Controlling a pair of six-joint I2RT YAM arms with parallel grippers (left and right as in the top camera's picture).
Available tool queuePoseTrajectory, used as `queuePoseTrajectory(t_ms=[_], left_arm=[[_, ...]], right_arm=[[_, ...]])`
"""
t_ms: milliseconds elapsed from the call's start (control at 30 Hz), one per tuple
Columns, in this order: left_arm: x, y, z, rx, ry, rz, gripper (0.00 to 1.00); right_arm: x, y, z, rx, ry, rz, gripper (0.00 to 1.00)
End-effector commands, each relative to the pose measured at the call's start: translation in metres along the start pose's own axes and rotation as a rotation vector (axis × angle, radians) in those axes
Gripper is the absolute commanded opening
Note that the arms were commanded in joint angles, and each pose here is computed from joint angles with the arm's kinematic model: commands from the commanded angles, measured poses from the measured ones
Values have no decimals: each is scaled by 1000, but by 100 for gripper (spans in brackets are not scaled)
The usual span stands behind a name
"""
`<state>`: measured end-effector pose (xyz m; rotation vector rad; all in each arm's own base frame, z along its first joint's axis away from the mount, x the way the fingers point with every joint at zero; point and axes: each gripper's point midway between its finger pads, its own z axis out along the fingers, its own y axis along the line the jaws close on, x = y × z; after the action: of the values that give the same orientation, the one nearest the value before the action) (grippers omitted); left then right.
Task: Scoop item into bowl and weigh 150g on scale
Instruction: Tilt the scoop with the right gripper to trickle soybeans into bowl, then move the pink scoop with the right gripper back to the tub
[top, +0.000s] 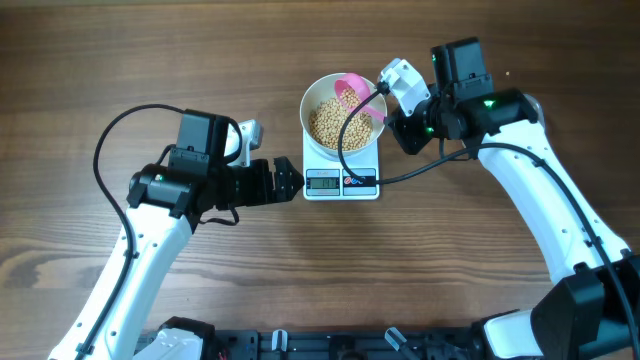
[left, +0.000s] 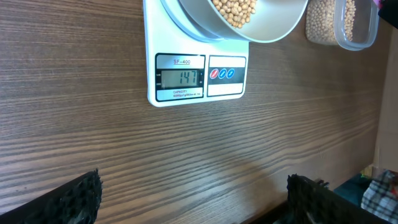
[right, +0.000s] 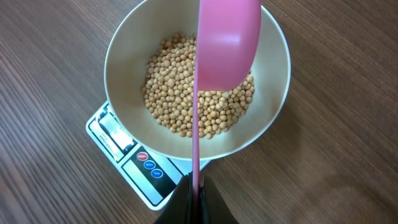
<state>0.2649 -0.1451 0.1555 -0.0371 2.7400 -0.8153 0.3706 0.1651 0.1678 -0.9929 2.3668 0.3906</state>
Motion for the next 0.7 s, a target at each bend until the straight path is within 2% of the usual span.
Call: queuePoseTrajectory(t_ms=[0, 400, 567, 667], left_arm=[[-2, 3, 1, -11, -4, 15, 100], [-2, 3, 1, -11, -4, 15, 100], [-2, 3, 1, -11, -4, 15, 100], [-2, 3, 1, -11, -4, 15, 100]], right_arm=[[-12, 5, -12, -1, -42, 27, 4], [-24, 27, -18, -184, -110, 233, 4], [-19, 0, -29, -179, -143, 377, 5], [-23, -12, -46, -266, -225, 426, 4]])
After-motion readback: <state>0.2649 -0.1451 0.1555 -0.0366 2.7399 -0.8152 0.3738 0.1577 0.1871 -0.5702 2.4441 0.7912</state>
